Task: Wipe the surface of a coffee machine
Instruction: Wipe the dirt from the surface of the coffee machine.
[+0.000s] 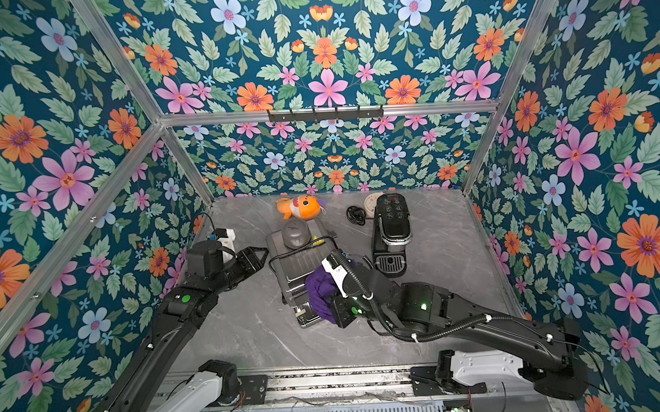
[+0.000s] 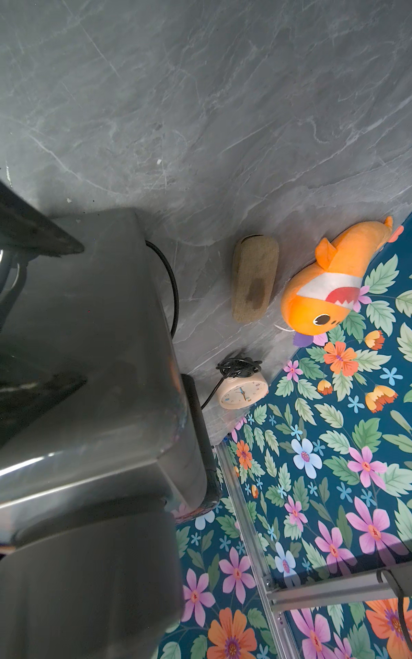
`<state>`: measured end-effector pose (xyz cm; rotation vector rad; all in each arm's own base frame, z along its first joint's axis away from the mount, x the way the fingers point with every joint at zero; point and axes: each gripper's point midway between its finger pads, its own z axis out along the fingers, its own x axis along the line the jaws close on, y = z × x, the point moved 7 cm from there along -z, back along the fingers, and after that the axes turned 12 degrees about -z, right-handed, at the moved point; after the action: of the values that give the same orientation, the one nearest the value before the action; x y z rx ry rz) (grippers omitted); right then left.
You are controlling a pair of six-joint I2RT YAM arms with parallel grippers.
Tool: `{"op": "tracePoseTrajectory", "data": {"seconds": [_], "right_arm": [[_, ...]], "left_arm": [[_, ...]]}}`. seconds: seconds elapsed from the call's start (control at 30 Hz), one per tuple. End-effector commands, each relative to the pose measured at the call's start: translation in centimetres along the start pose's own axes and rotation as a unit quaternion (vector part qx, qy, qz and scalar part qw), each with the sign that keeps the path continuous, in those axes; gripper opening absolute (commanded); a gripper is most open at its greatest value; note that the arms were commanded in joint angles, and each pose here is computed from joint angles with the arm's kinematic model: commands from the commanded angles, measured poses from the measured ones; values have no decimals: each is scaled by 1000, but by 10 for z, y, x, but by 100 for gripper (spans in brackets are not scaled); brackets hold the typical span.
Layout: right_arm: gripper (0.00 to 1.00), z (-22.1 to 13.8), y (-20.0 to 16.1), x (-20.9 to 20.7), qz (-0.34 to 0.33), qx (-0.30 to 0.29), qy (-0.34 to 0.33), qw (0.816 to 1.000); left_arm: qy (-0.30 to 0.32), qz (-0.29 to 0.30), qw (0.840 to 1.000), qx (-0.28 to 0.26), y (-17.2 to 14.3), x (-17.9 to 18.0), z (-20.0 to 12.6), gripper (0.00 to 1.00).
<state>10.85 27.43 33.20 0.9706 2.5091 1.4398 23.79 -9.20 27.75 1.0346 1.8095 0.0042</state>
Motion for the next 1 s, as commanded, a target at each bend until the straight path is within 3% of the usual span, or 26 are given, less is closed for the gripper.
{"op": "tracePoseTrajectory", "data": {"seconds": [0.0,0.2,0.47,0.63,0.8,0.97], "right_arm": [[0,9,20,24,-41,-40,42,997],[0,36,15,40,-62,-13,60,996],[0,30,-22,6,-27,12,-37,999],[0,9,-54,-33,34,24,-110,993],[0,-20,-89,-74,148,7,-171,974],[0,-14,-115,-82,220,-32,-143,964]], "left_arm": [[-28,7,1000,9,-1,-7,0,54],[-26,5,1000,8,-2,-6,0,54],[-24,3,1000,3,-3,-2,-2,54],[-24,5,1000,4,-3,-3,-2,54],[-24,6,1000,1,-1,-4,-2,54],[-24,2,1000,4,-2,-3,0,54]]}}
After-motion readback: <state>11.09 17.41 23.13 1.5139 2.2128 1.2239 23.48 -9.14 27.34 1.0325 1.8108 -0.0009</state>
